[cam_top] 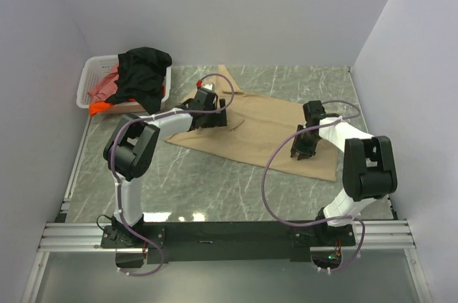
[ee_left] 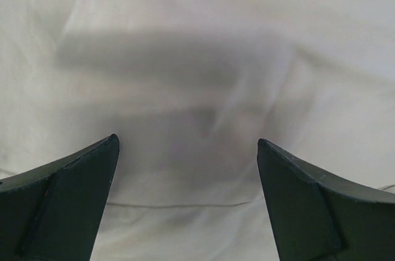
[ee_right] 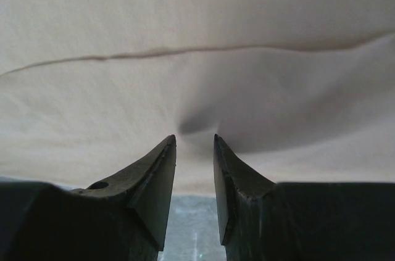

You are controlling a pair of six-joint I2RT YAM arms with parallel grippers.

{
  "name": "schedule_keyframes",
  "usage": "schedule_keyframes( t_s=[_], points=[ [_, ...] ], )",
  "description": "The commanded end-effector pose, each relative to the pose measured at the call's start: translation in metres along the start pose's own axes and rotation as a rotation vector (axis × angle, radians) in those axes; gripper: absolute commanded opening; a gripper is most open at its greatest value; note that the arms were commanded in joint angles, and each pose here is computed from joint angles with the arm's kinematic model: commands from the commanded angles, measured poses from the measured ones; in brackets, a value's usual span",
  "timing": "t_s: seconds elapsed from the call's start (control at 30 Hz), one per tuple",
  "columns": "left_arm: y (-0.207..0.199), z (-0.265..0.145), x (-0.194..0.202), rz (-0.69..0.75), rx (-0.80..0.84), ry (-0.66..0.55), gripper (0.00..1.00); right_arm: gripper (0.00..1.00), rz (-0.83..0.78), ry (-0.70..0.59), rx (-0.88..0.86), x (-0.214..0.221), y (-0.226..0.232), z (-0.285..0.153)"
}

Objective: Fold and stack the t-shirts
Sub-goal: Fold the tshirt

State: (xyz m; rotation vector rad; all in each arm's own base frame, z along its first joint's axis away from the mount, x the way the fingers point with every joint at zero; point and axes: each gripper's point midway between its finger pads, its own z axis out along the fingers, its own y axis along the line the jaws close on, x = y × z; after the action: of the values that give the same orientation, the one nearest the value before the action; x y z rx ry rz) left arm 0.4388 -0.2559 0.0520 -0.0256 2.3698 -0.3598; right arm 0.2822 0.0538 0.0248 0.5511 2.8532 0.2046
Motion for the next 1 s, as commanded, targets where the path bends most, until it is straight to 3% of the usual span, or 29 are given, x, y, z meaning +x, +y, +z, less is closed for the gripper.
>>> schedule_keyframes(
  t_s=[0.0, 0.27, 0.97],
  points=[
    [0.003, -0.005, 0.013, -0.060, 0.018, 0.019, 0.99, 0.38, -0.036, -0.008, -0.015, -0.005, 0.010, 0.015],
    [0.026, -0.017, 0.055, -0.086, -0.020, 0.070, 0.99, 0.38, -0.040, 0.058, 0.013, 0.025, 0.004, 0.030],
    [0.065, -0.088, 0.156, -0.202, -0.114, 0.162, 0.99, 0.38, -0.052, 0.176, 0.033, 0.090, -0.017, 0.010]
  ],
)
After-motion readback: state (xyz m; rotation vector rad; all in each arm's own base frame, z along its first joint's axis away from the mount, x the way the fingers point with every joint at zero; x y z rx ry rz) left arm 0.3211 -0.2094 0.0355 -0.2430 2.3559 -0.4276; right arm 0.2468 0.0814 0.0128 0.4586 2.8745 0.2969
